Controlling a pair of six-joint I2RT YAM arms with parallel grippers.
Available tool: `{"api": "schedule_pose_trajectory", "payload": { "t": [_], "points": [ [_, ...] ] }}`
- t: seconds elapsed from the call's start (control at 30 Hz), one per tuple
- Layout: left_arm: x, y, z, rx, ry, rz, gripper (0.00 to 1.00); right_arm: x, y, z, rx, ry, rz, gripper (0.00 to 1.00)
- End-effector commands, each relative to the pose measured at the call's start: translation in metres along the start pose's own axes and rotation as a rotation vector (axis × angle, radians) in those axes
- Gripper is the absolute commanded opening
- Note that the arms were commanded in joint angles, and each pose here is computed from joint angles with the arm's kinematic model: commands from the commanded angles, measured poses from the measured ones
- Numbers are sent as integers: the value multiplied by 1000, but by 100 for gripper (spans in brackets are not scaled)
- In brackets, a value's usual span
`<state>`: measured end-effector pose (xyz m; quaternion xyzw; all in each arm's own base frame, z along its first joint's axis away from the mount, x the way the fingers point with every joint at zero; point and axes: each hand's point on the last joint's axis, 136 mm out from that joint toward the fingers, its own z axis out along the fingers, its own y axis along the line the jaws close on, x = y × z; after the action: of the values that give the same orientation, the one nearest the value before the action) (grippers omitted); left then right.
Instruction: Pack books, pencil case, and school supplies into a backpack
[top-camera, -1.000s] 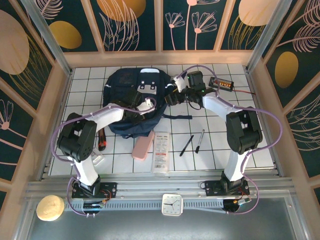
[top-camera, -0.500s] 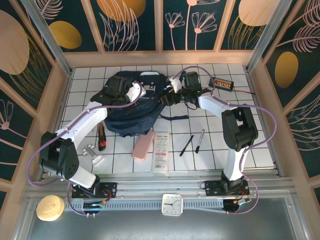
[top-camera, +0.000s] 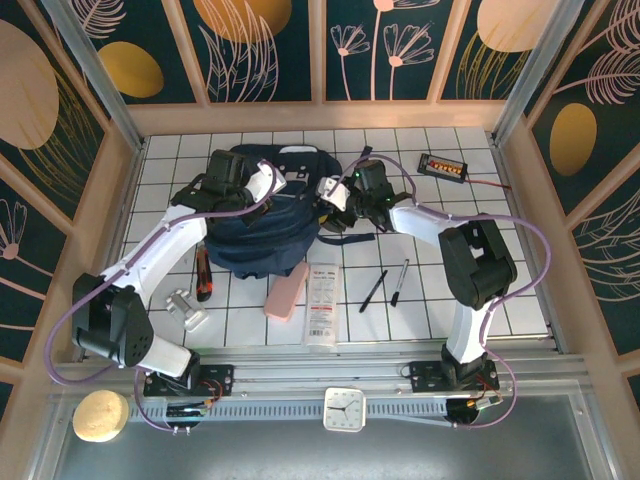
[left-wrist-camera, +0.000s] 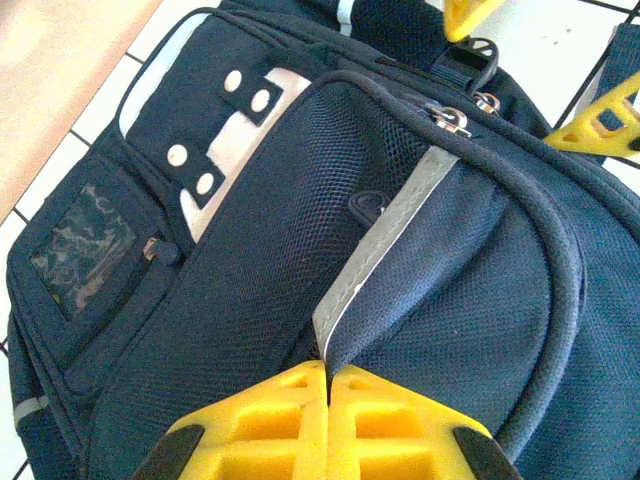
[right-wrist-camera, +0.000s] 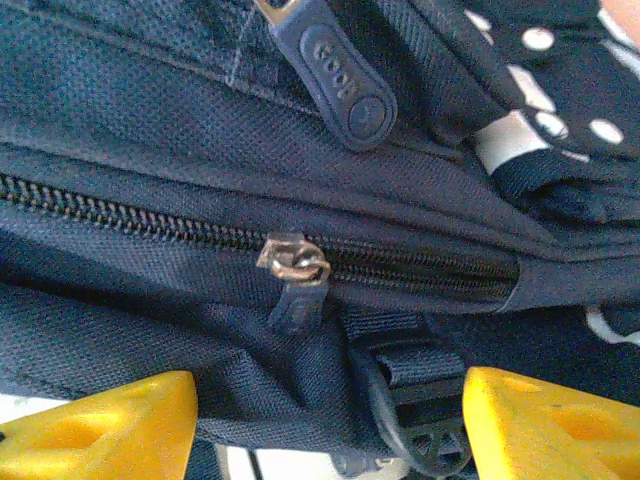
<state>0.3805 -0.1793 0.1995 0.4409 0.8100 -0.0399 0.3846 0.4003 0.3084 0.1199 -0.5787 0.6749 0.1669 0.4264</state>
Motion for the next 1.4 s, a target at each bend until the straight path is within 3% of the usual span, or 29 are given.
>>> {"api": "schedule_pose_trajectory", "payload": {
  "t": [0.0,0.13,0.3,0.57,1.07,1.17,1.23,1.37],
  "points": [
    [-39,11,-34,-53,-165,33,0,-21,-24,-1,78,-43,-109,72],
    [-35,8,-34,-46,-157,38,0,-30,-22,6,51,-63,-130,71],
    [-35,6,-32,-32,-164,18,0,-43,-2,8,-85,-109,-80,68],
    [-37,8,-31,-40,-172,-6,0,-43,29,-11,-341,-196,235,68],
    [-41,4,-34,-17,-193,-32,0,-32,20,6,-304,-230,352,65],
    [-41,3,-33,-12,-194,-33,0,-34,17,9,-308,-235,352,57],
    [-41,4,-32,-13,-193,-35,0,-33,15,11,-307,-234,351,36],
    [-40,4,-32,-13,-189,-35,0,-33,11,10,-270,-236,349,13]
  ]
}}
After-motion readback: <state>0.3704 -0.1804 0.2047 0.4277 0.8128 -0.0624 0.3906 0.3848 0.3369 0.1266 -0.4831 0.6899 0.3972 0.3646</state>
